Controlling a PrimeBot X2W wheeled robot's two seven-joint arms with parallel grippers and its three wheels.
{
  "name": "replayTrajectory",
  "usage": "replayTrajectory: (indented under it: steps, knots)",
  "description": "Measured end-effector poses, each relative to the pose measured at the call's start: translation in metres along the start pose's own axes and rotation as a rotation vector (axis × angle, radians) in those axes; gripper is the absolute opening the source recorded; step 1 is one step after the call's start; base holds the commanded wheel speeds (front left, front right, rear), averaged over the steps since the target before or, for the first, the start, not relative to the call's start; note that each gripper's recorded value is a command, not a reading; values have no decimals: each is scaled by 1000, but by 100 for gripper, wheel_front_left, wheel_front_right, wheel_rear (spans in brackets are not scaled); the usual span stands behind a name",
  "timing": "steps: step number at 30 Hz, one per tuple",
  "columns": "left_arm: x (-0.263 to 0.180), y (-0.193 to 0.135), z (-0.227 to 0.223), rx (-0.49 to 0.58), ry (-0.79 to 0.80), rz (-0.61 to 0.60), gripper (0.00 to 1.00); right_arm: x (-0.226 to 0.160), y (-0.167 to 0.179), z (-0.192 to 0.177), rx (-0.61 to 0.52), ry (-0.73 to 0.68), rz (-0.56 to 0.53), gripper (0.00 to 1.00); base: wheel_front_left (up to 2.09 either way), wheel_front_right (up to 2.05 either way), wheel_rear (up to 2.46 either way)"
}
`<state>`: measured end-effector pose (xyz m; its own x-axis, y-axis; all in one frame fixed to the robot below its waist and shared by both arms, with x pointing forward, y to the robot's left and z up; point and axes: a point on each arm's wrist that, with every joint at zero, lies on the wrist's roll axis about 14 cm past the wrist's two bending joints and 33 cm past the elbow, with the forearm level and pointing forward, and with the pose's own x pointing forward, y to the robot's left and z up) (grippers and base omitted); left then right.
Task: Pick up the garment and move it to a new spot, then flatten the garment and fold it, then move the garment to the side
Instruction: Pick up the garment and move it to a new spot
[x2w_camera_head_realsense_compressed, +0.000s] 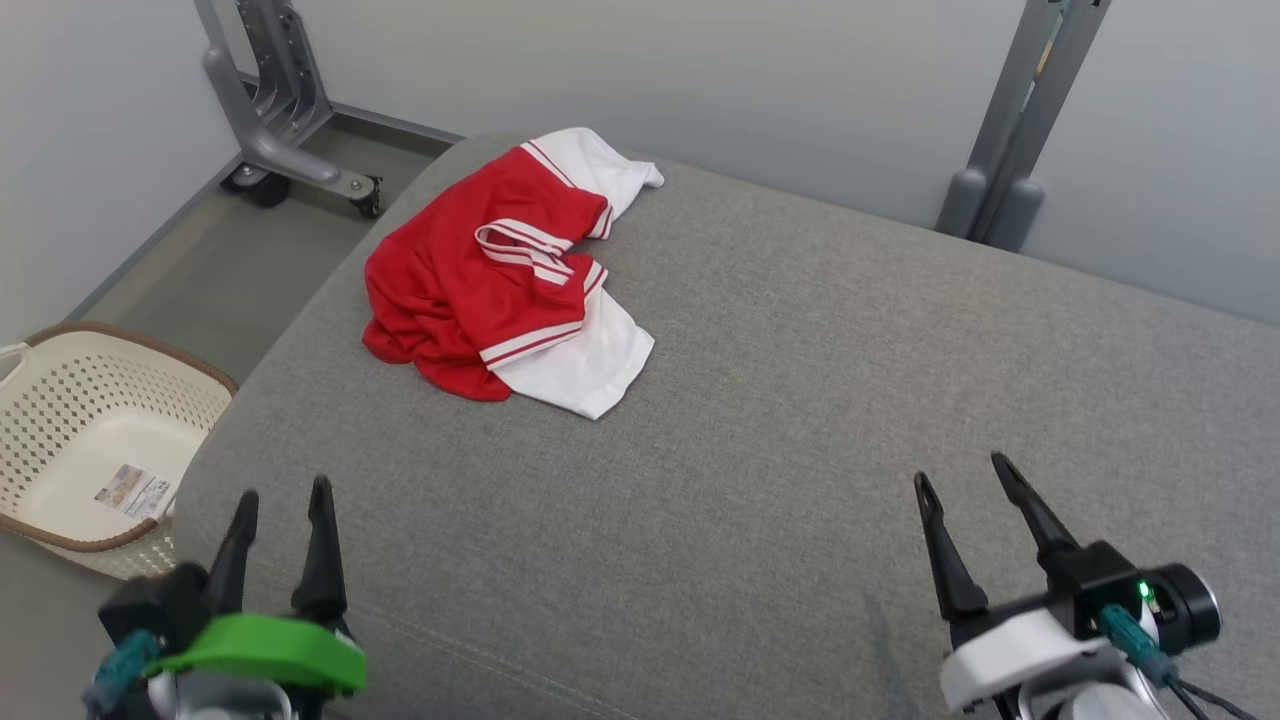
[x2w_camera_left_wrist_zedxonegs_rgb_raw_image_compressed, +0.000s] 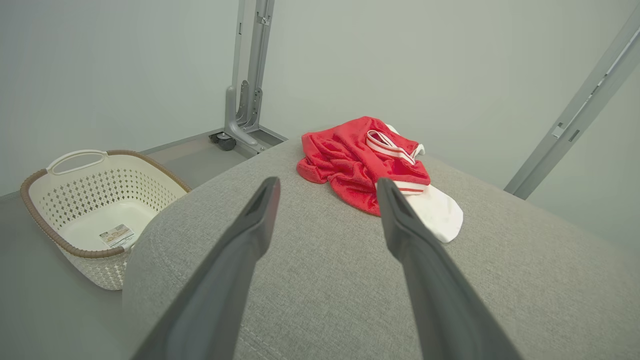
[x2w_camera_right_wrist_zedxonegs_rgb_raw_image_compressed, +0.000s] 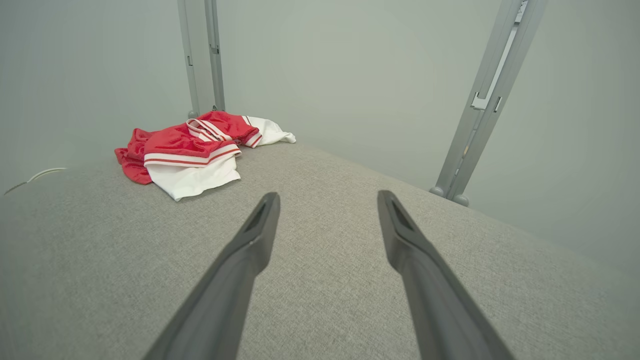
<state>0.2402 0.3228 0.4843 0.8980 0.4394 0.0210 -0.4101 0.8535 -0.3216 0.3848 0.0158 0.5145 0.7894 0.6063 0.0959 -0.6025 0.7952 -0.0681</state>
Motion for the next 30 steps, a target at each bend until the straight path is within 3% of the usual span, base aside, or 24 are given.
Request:
replayTrajectory:
  steps: [10, 18, 22, 30]
  knots:
    - [115, -31, 39, -5, 37, -100, 100, 59, -19, 19, -83, -113, 24, 100, 0, 0, 0]
    - [175, -41, -38, 3, 383, -91, 100, 66, -52, -42, -60, -7, -33, 100, 0, 0, 0]
    - [195, -40, -71, 19, 487, -65, 100, 63, -62, -69, -49, 47, -49, 100, 0, 0, 0]
    - [207, -61, -141, -51, 672, -48, 100, 43, -85, -105, -63, 134, -98, 100, 0, 0, 0]
